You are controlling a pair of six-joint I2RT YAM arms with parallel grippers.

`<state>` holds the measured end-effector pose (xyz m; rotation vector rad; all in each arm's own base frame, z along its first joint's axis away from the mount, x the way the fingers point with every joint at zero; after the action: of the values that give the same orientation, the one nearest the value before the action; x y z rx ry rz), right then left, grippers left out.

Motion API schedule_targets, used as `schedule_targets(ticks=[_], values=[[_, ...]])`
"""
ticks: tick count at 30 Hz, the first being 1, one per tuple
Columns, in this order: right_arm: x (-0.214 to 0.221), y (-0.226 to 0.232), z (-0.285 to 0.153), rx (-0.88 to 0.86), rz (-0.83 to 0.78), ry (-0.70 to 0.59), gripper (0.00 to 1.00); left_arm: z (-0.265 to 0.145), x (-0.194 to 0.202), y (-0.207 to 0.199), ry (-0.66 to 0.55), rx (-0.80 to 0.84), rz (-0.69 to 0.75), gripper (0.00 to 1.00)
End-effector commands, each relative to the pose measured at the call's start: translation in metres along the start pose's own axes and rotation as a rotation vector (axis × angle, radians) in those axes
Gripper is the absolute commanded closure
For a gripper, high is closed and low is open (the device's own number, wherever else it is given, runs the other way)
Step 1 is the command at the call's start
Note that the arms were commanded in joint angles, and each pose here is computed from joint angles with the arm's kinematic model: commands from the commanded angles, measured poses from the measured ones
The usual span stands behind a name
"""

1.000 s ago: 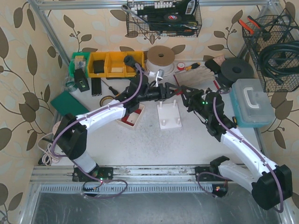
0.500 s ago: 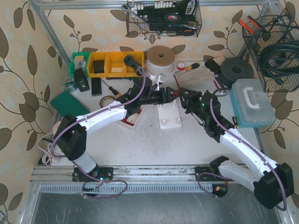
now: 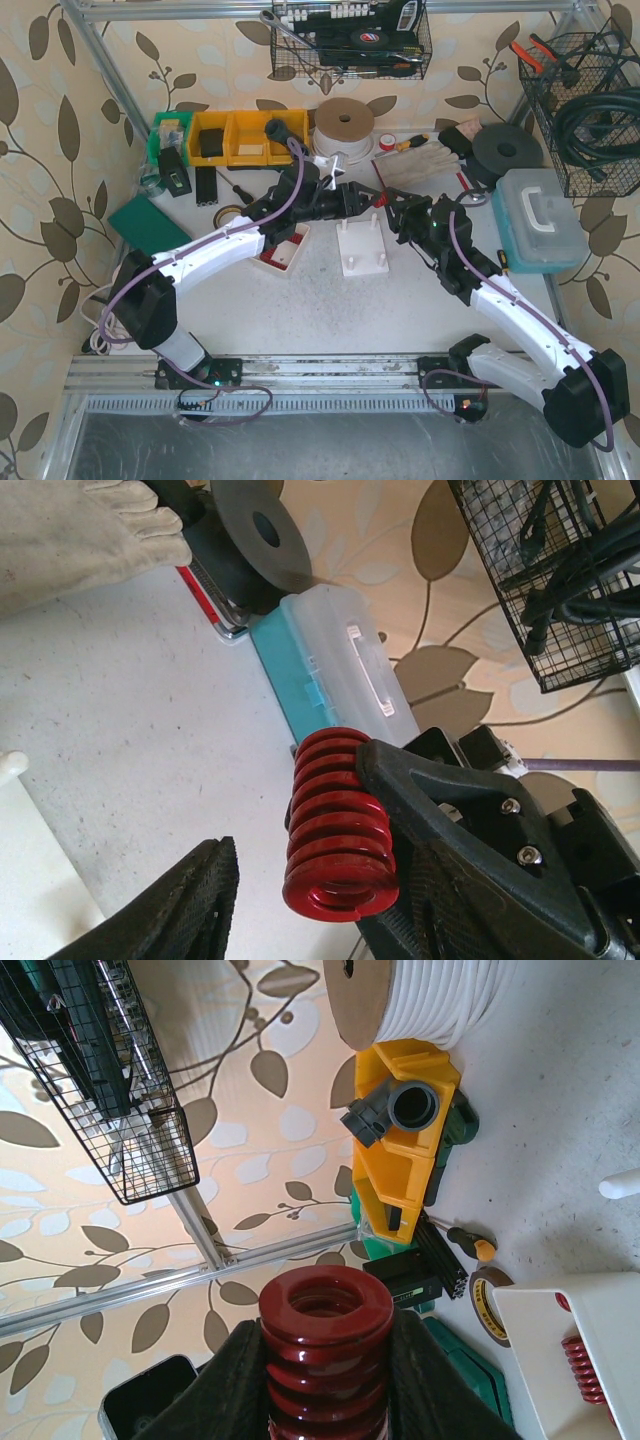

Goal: Install the large spring

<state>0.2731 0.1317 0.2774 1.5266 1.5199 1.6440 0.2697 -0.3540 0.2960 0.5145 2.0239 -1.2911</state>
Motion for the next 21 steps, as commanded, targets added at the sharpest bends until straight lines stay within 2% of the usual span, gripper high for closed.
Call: schedule_targets(ticks=[1, 4, 10, 21], values=[[0.007, 0.014, -0.005, -0.048, 0.003, 0.012, 1.0, -0.008, -0.015, -0.021, -0.032, 0.06, 0.041, 0.46], [0.007, 0.014, -0.005, -0.044, 0.012, 0.015, 1.0, -0.006, -0.011, -0.02, -0.013, 0.072, 0.043, 0.42], [0.012, 0.017, -0.004, -0.028, 0.031, 0.019, 1.0, -0.006, -0.008, -0.015, -0.02, 0.045, 0.048, 0.41], [0.018, 0.018, 0.0, -0.019, 0.034, -0.001, 1.0, 0.001, -0.004, -0.024, 0.006, 0.054, 0.074, 0.45]])
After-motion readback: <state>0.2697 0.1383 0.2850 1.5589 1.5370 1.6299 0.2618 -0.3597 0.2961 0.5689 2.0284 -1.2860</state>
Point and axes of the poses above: each gripper's point midway between its finger pads, its own z axis out along the fingers, its own y axis along the line the jaws close on, x = y × z, the point moved 6 cm from there along -z, back along the fingers, and after that the axes turned 15 degrees about z, right-handed, at the moved point
